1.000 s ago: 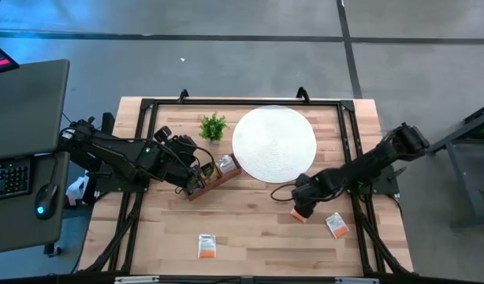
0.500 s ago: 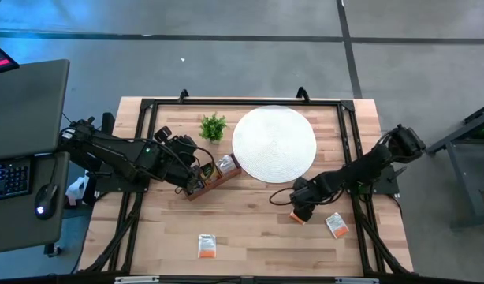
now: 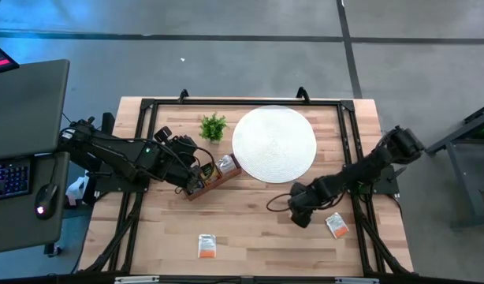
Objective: Pick & Place Tea
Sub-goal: Put the orange tea bag into the right section of the wooden organizer
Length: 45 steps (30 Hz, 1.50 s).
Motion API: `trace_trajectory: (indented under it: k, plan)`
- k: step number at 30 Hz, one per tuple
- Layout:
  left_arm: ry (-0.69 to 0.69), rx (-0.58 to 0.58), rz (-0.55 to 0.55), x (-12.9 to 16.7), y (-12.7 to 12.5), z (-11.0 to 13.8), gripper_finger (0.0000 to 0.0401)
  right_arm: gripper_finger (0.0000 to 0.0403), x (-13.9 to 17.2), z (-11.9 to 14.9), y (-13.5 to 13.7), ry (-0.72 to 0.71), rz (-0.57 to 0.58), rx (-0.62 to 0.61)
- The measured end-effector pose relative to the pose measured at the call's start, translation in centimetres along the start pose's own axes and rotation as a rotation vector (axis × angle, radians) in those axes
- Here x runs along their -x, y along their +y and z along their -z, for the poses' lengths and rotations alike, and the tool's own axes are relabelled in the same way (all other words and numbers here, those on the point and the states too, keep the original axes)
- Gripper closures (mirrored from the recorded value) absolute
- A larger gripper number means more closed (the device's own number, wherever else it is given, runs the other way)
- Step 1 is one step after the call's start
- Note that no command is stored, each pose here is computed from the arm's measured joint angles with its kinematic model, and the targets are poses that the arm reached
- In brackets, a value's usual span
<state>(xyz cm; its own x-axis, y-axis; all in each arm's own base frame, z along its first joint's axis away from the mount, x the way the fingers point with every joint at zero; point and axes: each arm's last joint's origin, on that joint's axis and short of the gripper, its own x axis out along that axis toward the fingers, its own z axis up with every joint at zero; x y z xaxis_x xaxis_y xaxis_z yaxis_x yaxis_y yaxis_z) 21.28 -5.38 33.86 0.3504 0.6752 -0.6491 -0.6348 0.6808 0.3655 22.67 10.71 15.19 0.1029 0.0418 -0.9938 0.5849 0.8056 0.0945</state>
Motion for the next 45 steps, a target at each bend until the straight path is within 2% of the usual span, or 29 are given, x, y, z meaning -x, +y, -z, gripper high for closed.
trace_trajectory:
  k: [2, 6, 9, 13, 16, 17, 20, 23, 29, 32, 34, 36, 41, 45]
  plan:
    - [0.0, 0.0, 0.0, 0.0, 0.0, 0.0, 0.0254, 0.0284, -0.9, 0.6, -0.5, 0.016, 0.038, 0.012]
    - [0.001, 0.001, 0.0, 0.0, 0.0, 0.0, 0.0254, 0.0284, -2.6, 1.1, -0.7, 0.002, 0.006, 0.021]
    - [0.005, 0.002, 0.005, 0.0, 0.0, 0.0, 0.0254, 0.0286, -3.2, 1.5, -0.8, -0.009, 0.028, 0.05]
    - [0.003, 0.004, 0.006, 0.0, 0.0, 0.0, 0.0254, 0.0329, -2.9, 1.9, -1.3, -0.048, 0.096, 0.025]
    - [0.003, 0.005, 0.007, 0.0, 0.0, 0.0, 0.0254, 0.0386, -2.4, 1.9, -1.4, -0.09, 0.065, 0.06]
    - [0.002, 0.005, 0.007, 0.0, 0.0, 0.0, 0.0254, 0.0394, -2.1, 1.7, -1.3, -0.114, 0.037, 0.082]
    - [0.002, 0.005, 0.007, 0.0, 0.0, 0.0, 0.0254, 0.0383, -1.2, 0.8, -1.0, -0.227, -0.017, 0.115]
    - [0.001, 0.006, 0.008, 0.0, -0.1, 0.0, 0.0254, 0.0391, 0.7, -1.0, -0.2, -0.437, -0.009, 0.197]
    - [-0.013, 0.021, 0.013, 0.0, -0.2, -0.2, 0.0254, 0.0393, 3.8, -6.1, 2.6, -1.029, 0.195, 0.62]
    - [-0.013, 0.022, 0.014, 0.0, -0.2, -0.2, 0.0254, 0.0399, 4.5, -8.7, 3.2, -1.204, 0.299, 0.844]
    - [-0.01, 0.022, 0.016, 0.0, -0.2, -0.2, 0.0254, 0.04, 4.1, -10.2, 3.1, -1.247, 0.339, 0.967]
    - [-0.007, 0.022, 0.019, 0.0, -0.2, -0.2, 0.0254, 0.0399, 3.9, -11.9, 3.0, -1.251, 0.342, 1.024]
    - [-0.007, 0.021, 0.018, 0.0, -0.2, -0.2, 0.0254, 0.04, 2.4, -16.3, 2.7, -1.112, 0.349, 1.088]
    - [-0.007, 0.02, 0.018, 0.0, -0.2, -0.1, 0.0254, 0.0401, 2.6, -19.2, 3.0, -1.019, 0.358, 1.106]
